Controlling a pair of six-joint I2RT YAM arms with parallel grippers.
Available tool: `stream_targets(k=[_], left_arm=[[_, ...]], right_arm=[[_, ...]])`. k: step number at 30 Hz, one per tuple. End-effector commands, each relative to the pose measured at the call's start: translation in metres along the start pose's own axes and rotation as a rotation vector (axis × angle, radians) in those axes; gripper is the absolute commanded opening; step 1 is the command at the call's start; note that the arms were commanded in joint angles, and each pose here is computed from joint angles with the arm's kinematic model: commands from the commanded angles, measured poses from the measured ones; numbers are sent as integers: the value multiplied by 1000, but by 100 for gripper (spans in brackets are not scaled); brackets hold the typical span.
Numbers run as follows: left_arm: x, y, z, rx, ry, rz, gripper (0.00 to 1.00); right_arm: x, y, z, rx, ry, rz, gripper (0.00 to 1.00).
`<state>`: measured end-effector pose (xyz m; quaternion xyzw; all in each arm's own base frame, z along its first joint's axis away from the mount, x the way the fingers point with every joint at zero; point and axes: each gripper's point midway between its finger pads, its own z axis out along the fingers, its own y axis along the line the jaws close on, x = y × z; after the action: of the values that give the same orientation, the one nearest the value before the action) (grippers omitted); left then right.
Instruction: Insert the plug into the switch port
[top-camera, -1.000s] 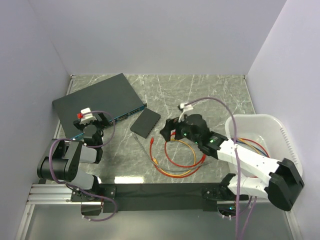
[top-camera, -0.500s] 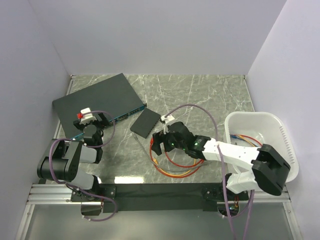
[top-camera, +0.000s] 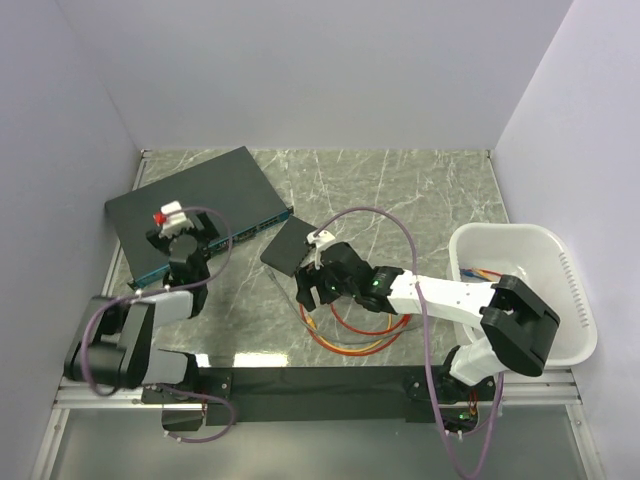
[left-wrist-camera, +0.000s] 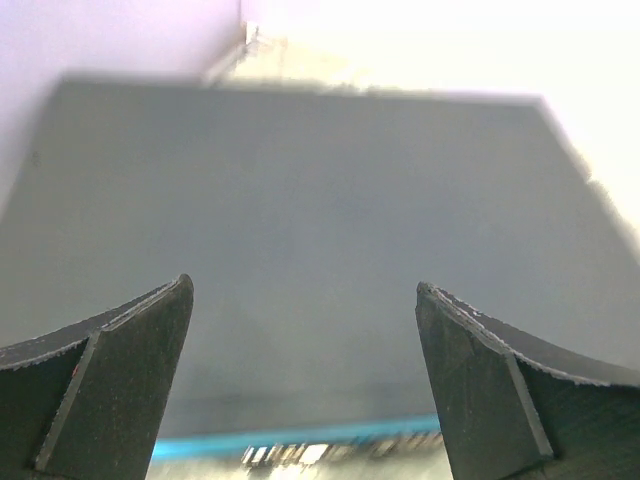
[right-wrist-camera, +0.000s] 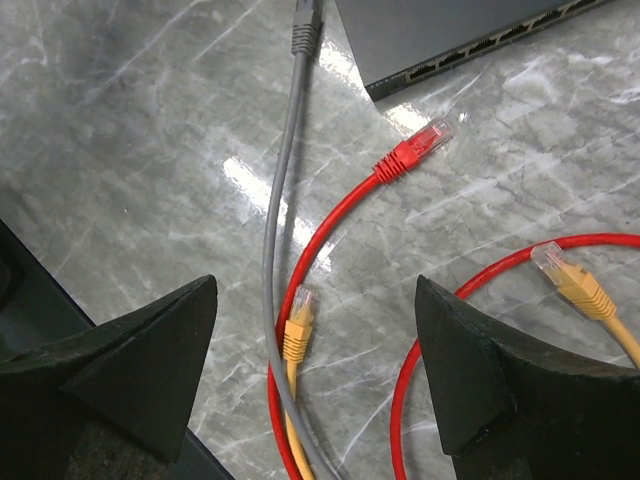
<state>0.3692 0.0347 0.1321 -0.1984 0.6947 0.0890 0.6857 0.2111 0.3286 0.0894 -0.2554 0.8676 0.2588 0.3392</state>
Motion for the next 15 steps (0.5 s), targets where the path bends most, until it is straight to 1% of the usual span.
stream_targets(k=[1,2,3,5,6,7,9,10,11,12,13,14,15], left_arm=[[-70,-9,3,-43,-83,-89,99],[-84,-14,3,-30,-77,-96,99],[-93,-24,0,20,-65,-108,99],[-139,-39,-9,86,-108,-200,99],[-143,-49,-17,155,-83,-201,99],[-149,-55,-20,191,-80,-239,99],[-146,-58,-25,207,-67,-328,99],[-145,-60,-27,204,-55,-430,99],[-138,-62,-29,222,-34,-446,99],[-126,-73,-34,279,32,-435,99],[-121,-76,-35,286,66,-428,96],[-124,-78,-35,287,83,-433,93],[-117,-77,-35,264,124,-428,88]], right_arm=[[-16,10,-1,-21,-38,-11,86],[-15,10,0,-21,-40,-12,86],[-16,11,-1,-25,-43,-15,86],[-19,13,-2,-30,-53,-18,86],[-20,15,-2,-35,-54,-22,86],[-19,16,-2,-35,-52,-24,86],[-21,20,-2,-42,-52,-29,86],[-18,24,-2,-48,-41,-37,86],[-22,26,-2,-38,-50,-48,86],[-21,25,-2,-23,-44,-58,85],[-22,30,-2,-21,-44,-73,85],[-29,31,-2,-7,-58,-81,85],[-30,33,-2,-8,-58,-87,85]])
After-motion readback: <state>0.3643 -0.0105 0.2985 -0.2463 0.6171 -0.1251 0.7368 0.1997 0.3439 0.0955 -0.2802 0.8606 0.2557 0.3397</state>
